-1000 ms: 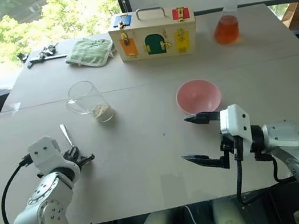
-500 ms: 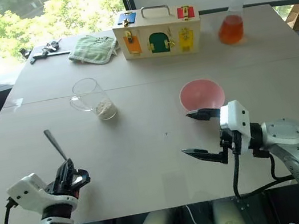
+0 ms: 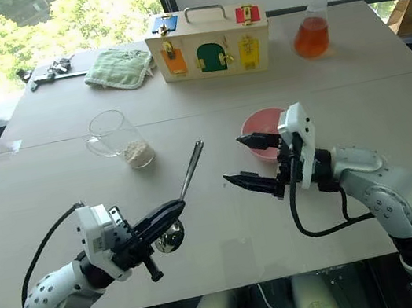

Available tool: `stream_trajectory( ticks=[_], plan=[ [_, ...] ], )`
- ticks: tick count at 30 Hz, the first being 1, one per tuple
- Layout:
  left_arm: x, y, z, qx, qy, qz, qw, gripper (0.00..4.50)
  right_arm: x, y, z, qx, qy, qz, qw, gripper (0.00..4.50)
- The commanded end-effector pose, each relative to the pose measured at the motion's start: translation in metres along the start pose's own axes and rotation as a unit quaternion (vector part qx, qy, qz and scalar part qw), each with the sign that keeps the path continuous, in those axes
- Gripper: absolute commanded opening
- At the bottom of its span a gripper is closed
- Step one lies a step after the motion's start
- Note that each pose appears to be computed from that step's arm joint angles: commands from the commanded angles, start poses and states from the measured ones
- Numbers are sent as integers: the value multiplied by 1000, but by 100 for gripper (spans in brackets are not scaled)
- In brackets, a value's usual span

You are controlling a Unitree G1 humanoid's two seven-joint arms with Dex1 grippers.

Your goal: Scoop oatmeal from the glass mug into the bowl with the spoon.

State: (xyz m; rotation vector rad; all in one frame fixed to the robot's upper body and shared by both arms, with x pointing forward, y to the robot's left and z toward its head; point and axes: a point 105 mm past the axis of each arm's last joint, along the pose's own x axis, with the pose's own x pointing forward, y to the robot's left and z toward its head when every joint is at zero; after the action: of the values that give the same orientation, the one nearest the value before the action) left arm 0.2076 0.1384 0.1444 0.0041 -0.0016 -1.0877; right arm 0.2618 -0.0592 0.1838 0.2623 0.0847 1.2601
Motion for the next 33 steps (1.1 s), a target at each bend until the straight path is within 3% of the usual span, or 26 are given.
stream_trajectory(
  ticks=[1,9,21,33],
  plan=[
    [6,-5,10,-36,-22,-69,997,2,5,8,9,48,-19,30,998,450],
    [10,4,10,-77,16,-173,982,2,10,21,4,58,27,87,994,450],
    [21,13,9,-61,58,-252,964,2,9,23,-1,11,104,143,984,450],
    [27,13,12,-49,62,-262,962,2,16,21,2,4,93,151,984,450]
  ],
)
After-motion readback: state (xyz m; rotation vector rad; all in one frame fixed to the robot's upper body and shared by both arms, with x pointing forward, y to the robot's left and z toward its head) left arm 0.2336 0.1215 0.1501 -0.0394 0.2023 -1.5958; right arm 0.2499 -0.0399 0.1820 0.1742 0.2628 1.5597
